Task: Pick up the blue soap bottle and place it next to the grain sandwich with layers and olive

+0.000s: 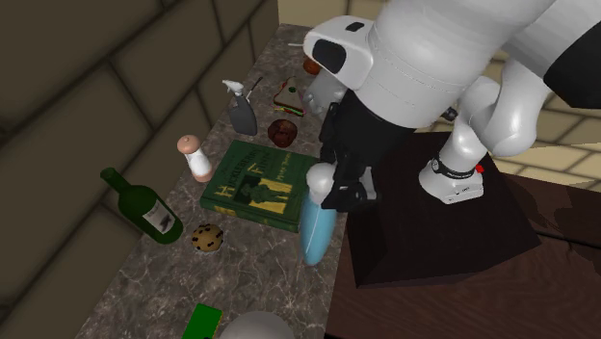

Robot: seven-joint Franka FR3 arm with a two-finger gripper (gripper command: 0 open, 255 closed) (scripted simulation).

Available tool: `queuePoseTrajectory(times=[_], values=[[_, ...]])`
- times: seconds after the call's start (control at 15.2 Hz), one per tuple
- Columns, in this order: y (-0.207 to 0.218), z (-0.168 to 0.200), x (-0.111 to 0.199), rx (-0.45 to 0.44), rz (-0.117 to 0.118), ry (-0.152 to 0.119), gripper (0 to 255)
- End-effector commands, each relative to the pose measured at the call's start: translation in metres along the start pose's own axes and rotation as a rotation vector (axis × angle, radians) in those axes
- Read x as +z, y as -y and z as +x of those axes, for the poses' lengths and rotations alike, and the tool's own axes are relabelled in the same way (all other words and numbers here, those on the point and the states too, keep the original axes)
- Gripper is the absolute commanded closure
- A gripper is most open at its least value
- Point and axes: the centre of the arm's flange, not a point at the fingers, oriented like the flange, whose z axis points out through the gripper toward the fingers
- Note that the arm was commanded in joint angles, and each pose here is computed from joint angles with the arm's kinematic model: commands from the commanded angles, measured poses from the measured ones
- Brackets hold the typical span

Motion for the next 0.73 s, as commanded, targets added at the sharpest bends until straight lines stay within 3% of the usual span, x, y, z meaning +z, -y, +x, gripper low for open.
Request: queuePoseTrajectory(times=[0.0, 0.66], values=[[0.0, 0.002, -0.012, 0.0, 0.0, 0.0, 255], [-0.004, 0.016, -0.063, 0.0, 0.0, 0.0, 255]])
